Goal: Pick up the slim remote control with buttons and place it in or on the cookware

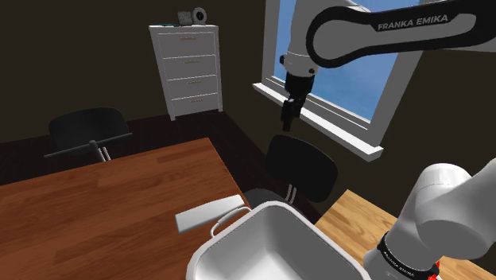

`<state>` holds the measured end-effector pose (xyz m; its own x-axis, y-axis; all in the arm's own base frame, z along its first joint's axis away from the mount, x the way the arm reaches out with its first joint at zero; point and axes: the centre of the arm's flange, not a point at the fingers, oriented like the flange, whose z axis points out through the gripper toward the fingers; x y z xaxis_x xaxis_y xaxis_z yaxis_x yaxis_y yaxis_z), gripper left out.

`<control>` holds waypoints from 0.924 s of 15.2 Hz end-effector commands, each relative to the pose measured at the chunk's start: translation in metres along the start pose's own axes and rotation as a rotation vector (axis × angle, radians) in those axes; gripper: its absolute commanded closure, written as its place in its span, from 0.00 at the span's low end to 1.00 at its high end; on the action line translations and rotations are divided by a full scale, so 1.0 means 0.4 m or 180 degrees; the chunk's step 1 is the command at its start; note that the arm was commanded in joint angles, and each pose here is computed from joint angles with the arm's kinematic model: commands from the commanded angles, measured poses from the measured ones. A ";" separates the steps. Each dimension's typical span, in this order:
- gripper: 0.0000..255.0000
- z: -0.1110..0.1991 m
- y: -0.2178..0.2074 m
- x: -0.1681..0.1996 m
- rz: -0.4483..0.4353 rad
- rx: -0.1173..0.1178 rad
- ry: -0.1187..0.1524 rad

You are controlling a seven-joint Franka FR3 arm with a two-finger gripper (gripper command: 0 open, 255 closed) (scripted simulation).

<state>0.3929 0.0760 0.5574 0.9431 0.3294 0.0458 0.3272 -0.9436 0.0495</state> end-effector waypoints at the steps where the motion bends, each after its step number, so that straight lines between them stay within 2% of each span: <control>1: 0.00 0.040 -0.032 0.056 -0.0240 0.0020 0.0000; 14: 0.00 0.265 -0.312 0.276 -0.1743 0.0141 -0.0024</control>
<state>0.4587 0.2131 0.4608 0.6641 0.7474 0.0186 0.7470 -0.6643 0.0249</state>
